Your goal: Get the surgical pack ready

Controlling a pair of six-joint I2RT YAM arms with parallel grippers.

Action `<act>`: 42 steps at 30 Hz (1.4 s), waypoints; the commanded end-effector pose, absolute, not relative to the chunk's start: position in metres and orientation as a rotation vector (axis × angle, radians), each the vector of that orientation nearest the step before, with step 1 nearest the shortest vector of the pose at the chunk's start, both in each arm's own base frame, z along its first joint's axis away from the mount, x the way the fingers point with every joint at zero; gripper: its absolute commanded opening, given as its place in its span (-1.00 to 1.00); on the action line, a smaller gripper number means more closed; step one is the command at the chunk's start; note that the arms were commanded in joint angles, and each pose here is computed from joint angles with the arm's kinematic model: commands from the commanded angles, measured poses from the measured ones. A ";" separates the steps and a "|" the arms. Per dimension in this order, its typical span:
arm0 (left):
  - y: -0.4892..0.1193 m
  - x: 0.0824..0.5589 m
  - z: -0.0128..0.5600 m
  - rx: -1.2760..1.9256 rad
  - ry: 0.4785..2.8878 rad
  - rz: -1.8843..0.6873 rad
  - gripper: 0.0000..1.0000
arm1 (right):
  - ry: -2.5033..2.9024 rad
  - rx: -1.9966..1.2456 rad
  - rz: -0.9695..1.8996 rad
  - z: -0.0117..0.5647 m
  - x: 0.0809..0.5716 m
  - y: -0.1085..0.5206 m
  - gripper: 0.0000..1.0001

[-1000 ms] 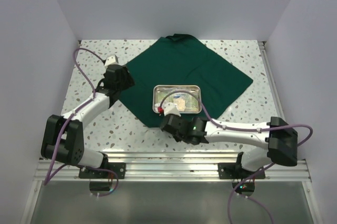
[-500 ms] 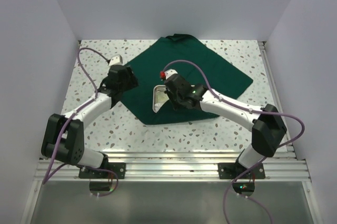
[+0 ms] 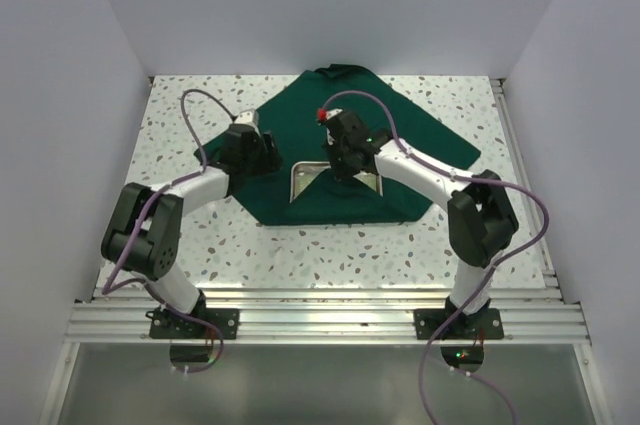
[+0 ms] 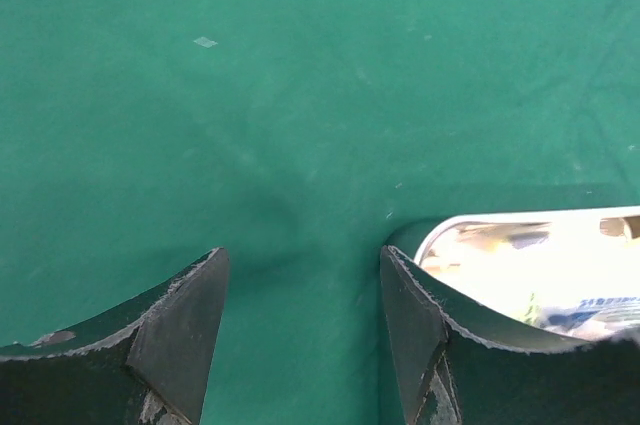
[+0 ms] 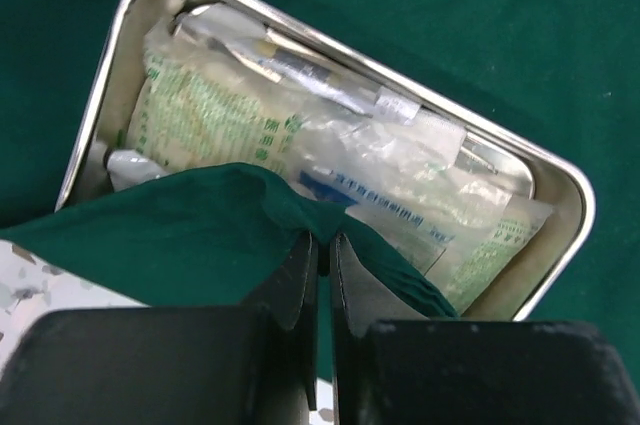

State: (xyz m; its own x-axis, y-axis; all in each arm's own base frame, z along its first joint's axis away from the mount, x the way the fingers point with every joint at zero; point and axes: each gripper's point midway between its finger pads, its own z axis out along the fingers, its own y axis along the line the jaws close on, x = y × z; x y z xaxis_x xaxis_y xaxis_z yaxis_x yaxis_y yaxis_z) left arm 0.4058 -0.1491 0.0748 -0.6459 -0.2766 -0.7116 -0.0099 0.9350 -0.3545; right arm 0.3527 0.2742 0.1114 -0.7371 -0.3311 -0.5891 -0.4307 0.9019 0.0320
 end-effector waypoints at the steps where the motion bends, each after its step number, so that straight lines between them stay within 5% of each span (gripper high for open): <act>1: -0.176 0.433 0.104 -0.098 2.152 -0.509 0.32 | 2.399 -0.541 0.317 0.131 0.377 0.288 -1.00; 22: -0.221 0.434 0.122 0.199 2.063 -0.731 0.30 | 2.463 -0.503 0.401 0.102 0.447 0.287 -0.96; 42: -0.262 0.437 0.106 0.407 2.084 -0.809 0.11 | 2.440 -0.544 0.533 0.120 0.446 0.295 -0.87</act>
State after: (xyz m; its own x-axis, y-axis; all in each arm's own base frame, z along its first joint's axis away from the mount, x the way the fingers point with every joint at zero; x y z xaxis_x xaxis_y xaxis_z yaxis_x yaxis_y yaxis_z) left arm 0.4244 -0.2507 0.0893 -0.6396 -0.0193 -0.7685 0.4866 0.7637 -0.4242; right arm 0.4371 0.2876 0.0960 -0.7882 -0.2596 -0.5580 -0.4504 0.8613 0.2353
